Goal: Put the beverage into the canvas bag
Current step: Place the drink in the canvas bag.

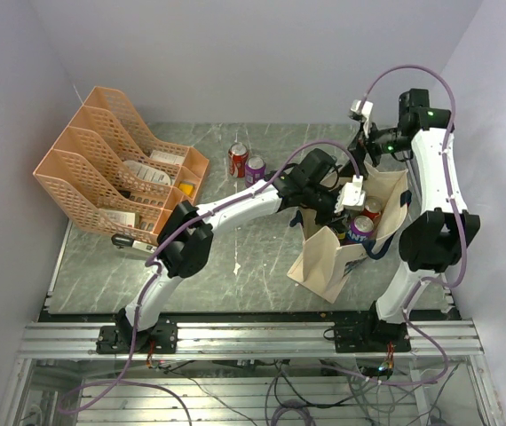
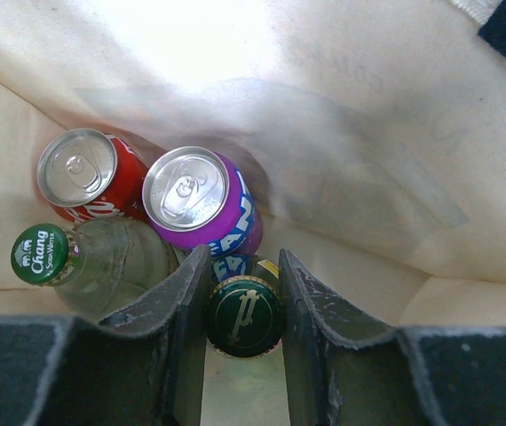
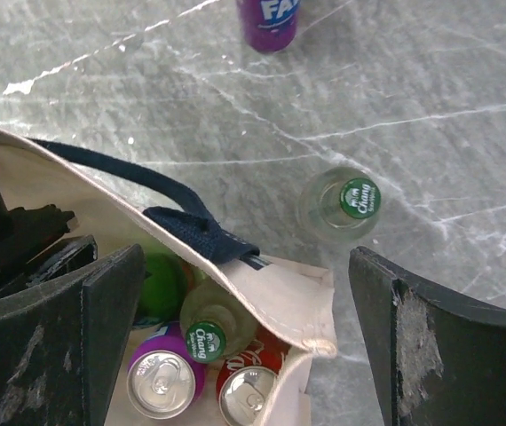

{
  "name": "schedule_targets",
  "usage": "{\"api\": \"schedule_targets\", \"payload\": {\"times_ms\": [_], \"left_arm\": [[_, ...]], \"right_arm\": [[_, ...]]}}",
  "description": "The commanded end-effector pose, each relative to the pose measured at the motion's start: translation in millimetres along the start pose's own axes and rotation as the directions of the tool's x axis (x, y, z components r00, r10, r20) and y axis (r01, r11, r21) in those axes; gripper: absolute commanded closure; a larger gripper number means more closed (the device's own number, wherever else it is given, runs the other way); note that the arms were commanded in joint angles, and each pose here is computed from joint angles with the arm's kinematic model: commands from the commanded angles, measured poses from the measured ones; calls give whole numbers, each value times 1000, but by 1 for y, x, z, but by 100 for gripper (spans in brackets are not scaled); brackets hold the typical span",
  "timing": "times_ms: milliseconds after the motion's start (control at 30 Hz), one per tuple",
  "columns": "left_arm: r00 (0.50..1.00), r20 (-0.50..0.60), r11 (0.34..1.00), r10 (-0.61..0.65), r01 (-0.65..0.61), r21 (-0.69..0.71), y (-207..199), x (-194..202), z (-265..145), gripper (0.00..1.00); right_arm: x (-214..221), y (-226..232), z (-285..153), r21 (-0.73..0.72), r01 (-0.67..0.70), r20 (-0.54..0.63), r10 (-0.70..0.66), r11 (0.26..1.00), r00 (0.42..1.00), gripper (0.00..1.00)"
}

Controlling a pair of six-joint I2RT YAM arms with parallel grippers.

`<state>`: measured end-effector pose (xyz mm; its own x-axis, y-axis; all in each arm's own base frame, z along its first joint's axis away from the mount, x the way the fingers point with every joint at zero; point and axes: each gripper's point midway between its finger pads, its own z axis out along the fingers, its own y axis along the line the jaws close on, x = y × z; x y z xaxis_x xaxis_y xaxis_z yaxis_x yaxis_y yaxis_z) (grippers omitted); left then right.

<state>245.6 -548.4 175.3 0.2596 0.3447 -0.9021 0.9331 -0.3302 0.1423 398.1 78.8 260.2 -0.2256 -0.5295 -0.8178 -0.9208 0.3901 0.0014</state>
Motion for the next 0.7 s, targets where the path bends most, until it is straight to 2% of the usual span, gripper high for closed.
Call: {"api": "schedule_targets", "payload": {"times_ms": [0, 133, 300, 500, 667], "left_arm": [[995, 83, 997, 55, -59, 44, -14, -36, -5, 93], [995, 90, 997, 49, -53, 49, -14, -37, -1, 93], [995, 92, 998, 37, -43, 56, -15, -35, 2, 93], [996, 79, 998, 35, -40, 56, -17, -31, 1, 93], [997, 71, 998, 29, -33, 52, -18, -30, -1, 93]], "right_arm": [[-1, 14, 13, -72, 99, -31, -101, 992, 994, 4], [2, 26, 30, -126, 121, -55, -129, 985, 990, 11], [3, 34, 46, -170, 125, -68, -138, 977, 988, 30], [6, 37, 51, -187, 134, -77, -150, 973, 986, 45], [5, 49, 54, -210, 157, -75, -176, 965, 981, 72]]}}
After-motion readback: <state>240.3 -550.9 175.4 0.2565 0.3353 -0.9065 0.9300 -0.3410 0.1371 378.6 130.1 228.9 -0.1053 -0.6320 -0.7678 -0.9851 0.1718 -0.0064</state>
